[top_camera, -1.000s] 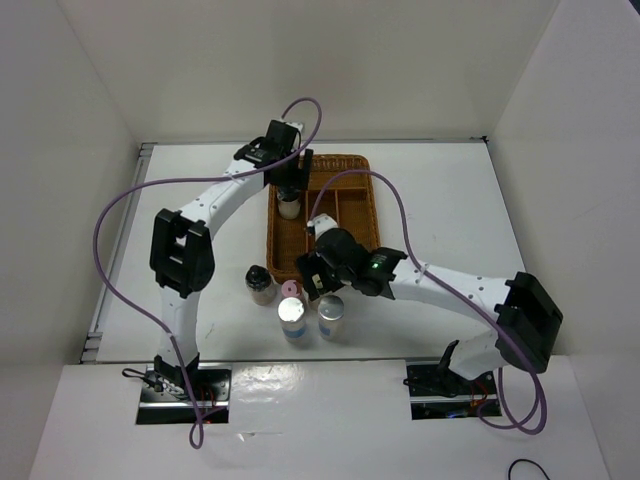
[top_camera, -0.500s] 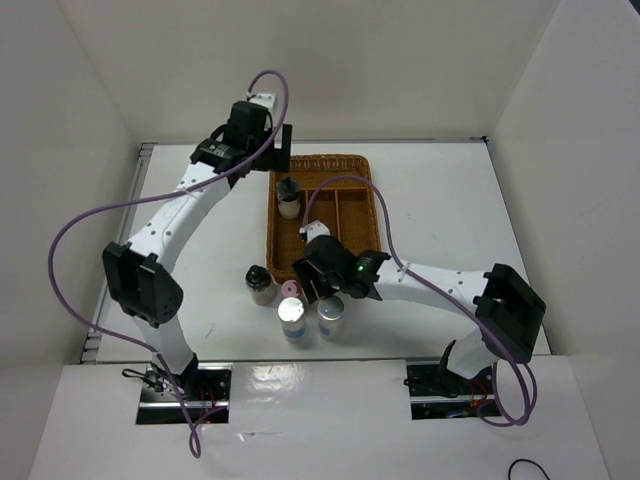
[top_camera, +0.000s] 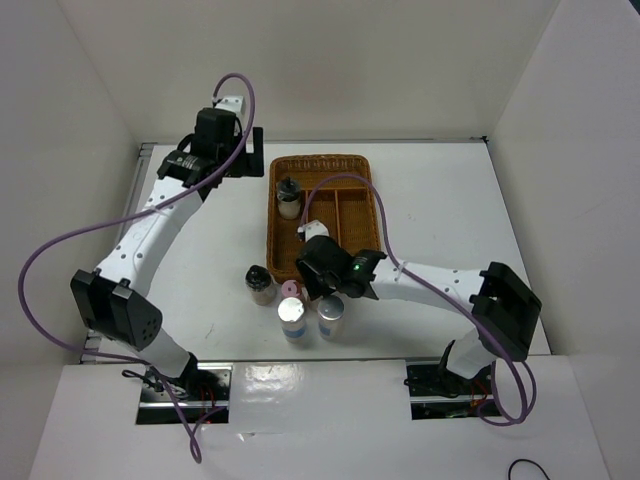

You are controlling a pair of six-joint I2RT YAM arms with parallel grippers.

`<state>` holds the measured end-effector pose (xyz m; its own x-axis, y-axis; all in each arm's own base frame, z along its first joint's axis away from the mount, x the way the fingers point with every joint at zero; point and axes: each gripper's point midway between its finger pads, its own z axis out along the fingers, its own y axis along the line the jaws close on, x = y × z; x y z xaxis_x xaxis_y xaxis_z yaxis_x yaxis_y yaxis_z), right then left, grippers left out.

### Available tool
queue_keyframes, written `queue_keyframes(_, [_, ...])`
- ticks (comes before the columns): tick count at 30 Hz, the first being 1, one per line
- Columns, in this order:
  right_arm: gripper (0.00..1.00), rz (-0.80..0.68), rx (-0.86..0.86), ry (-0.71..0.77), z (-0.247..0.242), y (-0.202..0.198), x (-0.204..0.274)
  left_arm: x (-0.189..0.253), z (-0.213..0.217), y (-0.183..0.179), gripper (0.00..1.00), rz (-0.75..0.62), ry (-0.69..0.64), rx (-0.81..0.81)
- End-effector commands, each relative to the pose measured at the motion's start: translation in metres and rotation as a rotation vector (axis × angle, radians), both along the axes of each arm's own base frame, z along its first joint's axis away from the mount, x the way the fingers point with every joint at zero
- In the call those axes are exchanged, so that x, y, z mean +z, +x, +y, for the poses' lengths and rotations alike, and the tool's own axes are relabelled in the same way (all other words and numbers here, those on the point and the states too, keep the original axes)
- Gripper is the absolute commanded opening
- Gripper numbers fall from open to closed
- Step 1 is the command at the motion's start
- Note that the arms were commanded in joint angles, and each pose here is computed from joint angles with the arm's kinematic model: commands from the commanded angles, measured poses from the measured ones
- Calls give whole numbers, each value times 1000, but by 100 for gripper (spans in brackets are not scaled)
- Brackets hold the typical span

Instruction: Organize the condiment bottles

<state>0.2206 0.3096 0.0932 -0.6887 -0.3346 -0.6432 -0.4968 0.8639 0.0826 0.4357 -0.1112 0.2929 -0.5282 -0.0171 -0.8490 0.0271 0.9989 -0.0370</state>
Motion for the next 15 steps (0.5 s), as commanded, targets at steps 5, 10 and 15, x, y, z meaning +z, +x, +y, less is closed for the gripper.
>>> queue_keyframes(5, [43, -73, -28, 76, 9, 4, 53, 21, 25, -20, 100, -53, -46, 43])
queue_keyframes(10, [41, -126, -79, 124, 0, 8, 88, 14, 38, -29, 100, -41, -60, 65])
queue_keyframes(15, [41, -213, -162, 173, -19, 15, 131, 28, 57, -40, 100, -77, -67, 105])
